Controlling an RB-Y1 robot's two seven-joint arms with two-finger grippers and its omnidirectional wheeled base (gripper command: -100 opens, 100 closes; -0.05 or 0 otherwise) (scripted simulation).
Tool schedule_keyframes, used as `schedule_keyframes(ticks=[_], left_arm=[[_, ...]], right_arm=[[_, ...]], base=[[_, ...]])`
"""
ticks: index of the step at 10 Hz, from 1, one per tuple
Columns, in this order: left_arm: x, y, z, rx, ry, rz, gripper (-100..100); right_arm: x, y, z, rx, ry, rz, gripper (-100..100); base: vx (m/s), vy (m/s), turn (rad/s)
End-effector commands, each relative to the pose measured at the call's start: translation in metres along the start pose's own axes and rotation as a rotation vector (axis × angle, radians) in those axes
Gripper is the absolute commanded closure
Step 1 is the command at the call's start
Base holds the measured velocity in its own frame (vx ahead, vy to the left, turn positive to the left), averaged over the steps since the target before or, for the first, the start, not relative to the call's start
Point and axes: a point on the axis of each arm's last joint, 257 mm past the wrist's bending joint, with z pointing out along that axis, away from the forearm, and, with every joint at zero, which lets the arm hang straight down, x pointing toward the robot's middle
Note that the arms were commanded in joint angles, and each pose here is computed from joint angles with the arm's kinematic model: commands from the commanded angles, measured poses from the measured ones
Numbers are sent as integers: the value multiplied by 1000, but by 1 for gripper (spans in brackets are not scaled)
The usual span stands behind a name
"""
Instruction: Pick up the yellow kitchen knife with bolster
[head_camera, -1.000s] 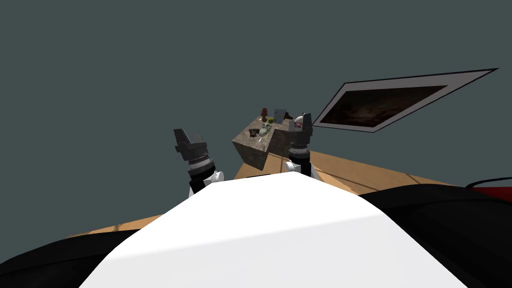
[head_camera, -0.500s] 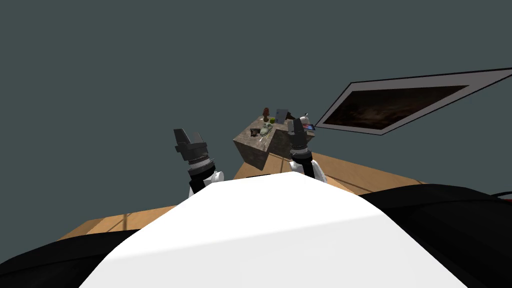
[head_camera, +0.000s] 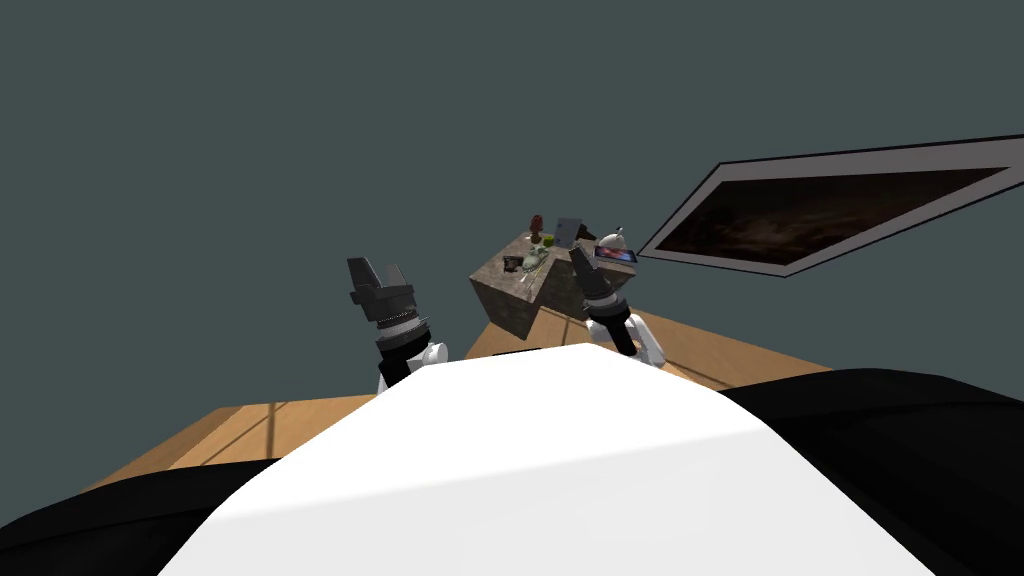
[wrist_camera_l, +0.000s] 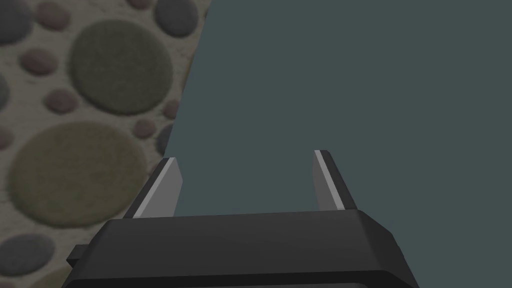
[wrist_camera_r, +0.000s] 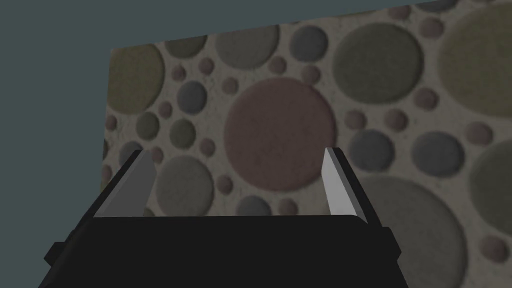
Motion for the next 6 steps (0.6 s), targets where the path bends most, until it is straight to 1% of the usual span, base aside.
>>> schedule_keyframes(ticks=[1,2,3,4,5,6], left_arm=[[0,0,0,0,0,0,0],[0,0,0,0,0,0,0],[0,0,0,0,0,0,0],[0,0,0,0,0,0,0],[0,0,0,0,0,0,0],[0,0,0,0,0,0,0]], right_arm=[[7,0,-2,-27,57,-96,-100],[9,0,-2,-28,65,-105,-100],[14,-1,-4,-53,111,-184,-100],[15,-1,-4,-54,118,-192,-100],[21,-2,-7,-82,164,-272,-100],[23,-2,-8,-83,172,-281,-100]], base=[[-22,-28,109],[-20,-25,47],[-24,-23,104],[-20,-20,59],[-21,-20,130],[-18,-25,56]])
